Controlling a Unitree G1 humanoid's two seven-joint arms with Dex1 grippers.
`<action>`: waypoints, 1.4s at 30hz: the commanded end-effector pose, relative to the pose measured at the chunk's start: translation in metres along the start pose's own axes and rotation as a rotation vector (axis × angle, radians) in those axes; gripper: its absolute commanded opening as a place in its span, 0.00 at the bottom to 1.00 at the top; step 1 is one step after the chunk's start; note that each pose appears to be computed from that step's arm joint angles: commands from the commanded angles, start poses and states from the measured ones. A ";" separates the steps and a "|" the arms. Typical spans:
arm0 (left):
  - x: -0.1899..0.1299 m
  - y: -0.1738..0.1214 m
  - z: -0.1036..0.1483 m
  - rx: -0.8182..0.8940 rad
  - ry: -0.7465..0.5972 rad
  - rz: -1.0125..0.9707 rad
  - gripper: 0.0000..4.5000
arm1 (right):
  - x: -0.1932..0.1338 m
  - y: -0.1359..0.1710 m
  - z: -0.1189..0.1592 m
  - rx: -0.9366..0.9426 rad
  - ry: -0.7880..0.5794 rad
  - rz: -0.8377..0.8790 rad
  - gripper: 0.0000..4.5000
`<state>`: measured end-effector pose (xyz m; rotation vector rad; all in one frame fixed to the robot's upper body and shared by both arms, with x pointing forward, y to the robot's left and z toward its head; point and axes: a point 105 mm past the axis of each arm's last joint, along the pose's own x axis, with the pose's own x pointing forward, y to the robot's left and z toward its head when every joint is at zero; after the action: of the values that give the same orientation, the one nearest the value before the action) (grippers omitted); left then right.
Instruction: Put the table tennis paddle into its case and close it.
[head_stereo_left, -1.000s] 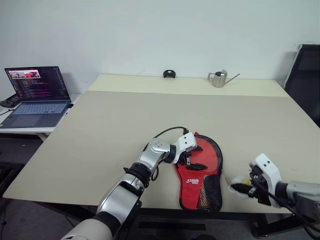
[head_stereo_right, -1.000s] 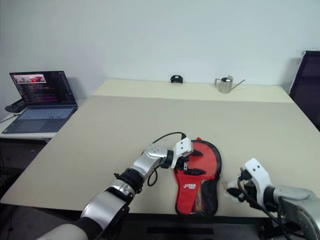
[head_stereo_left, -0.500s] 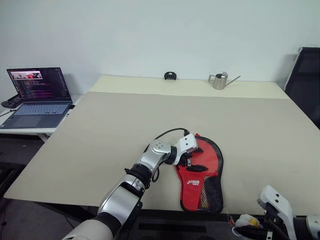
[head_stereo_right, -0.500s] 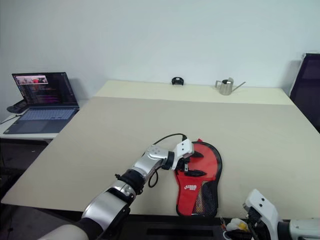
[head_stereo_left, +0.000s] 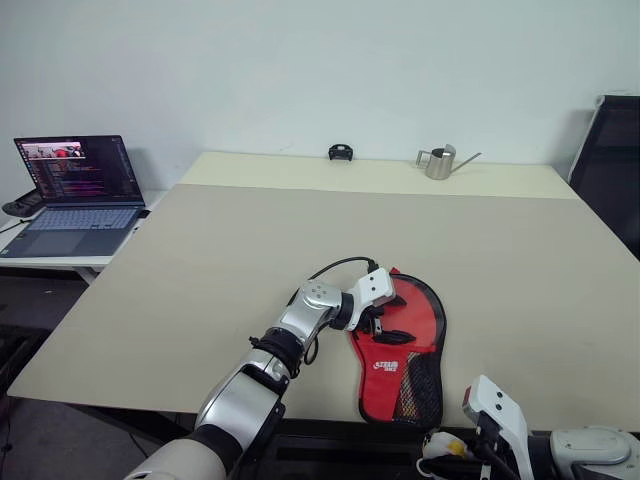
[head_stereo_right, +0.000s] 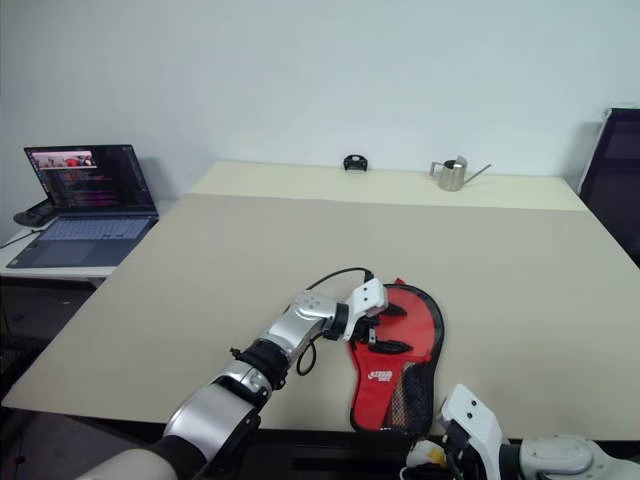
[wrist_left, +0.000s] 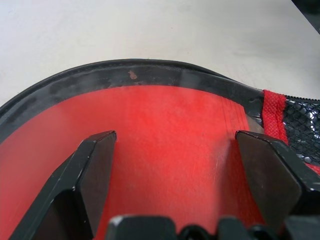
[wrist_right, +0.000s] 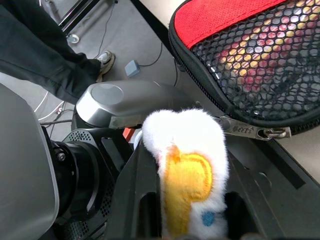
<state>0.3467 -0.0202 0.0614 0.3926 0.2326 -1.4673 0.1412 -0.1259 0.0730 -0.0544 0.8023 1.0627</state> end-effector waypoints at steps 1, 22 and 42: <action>-0.006 -0.022 -0.066 -0.098 0.227 -0.047 0.92 | 0.006 0.022 0.008 -0.022 -0.036 0.117 0.15; -0.005 -0.024 -0.066 -0.094 0.227 -0.052 0.92 | 0.006 0.022 0.050 -0.076 -0.114 0.074 0.79; -0.021 -0.010 -0.034 0.002 0.115 -0.013 0.92 | -0.044 -0.078 0.104 -0.168 -0.388 -0.239 0.79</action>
<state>0.3433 -0.0130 0.0709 0.4292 0.1673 -1.4777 0.2409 -0.1529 0.1349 -0.0524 0.4185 0.8861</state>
